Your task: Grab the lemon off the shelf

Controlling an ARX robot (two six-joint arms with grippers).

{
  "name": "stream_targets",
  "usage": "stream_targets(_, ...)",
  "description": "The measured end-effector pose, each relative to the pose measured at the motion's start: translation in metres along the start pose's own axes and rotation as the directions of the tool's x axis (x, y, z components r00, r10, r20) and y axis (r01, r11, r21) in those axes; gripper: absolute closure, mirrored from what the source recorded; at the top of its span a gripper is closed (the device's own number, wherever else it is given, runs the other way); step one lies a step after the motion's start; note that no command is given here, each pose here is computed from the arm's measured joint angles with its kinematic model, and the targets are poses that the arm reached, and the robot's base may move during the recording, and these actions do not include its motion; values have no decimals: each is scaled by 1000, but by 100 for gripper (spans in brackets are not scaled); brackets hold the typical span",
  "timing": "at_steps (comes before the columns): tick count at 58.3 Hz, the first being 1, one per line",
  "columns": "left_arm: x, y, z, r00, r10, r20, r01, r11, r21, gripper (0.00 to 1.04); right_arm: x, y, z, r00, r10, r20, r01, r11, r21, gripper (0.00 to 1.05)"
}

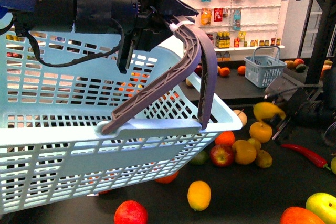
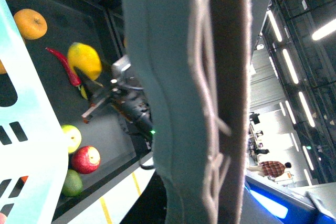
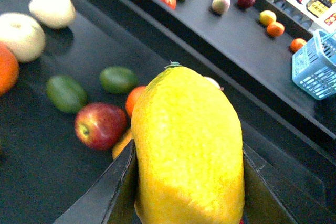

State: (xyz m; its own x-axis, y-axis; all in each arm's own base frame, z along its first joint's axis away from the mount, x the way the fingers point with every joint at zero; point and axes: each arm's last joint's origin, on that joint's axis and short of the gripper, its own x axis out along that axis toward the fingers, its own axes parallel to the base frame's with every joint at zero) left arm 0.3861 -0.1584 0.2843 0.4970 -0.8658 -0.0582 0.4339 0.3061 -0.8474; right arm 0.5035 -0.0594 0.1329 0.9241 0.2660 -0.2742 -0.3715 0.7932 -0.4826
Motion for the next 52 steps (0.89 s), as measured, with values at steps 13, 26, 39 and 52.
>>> stream_targets(13,0,0,0,1000,0,0,0,1000,0,97,-56,14,69,992,55,116,-77,978,195,57)
stream_targets(26,0,0,0,1000,0,0,0,1000,0,97,-82,48,114,969,134,207,-196,929,313,57)
stream_targets(39,0,0,0,1000,0,0,0,1000,0,97,-81,93,132,947,237,217,-303,881,362,57)
stream_targets(52,0,0,0,1000,0,-1,0,1000,0,97,-75,116,139,938,276,210,-337,865,371,57)
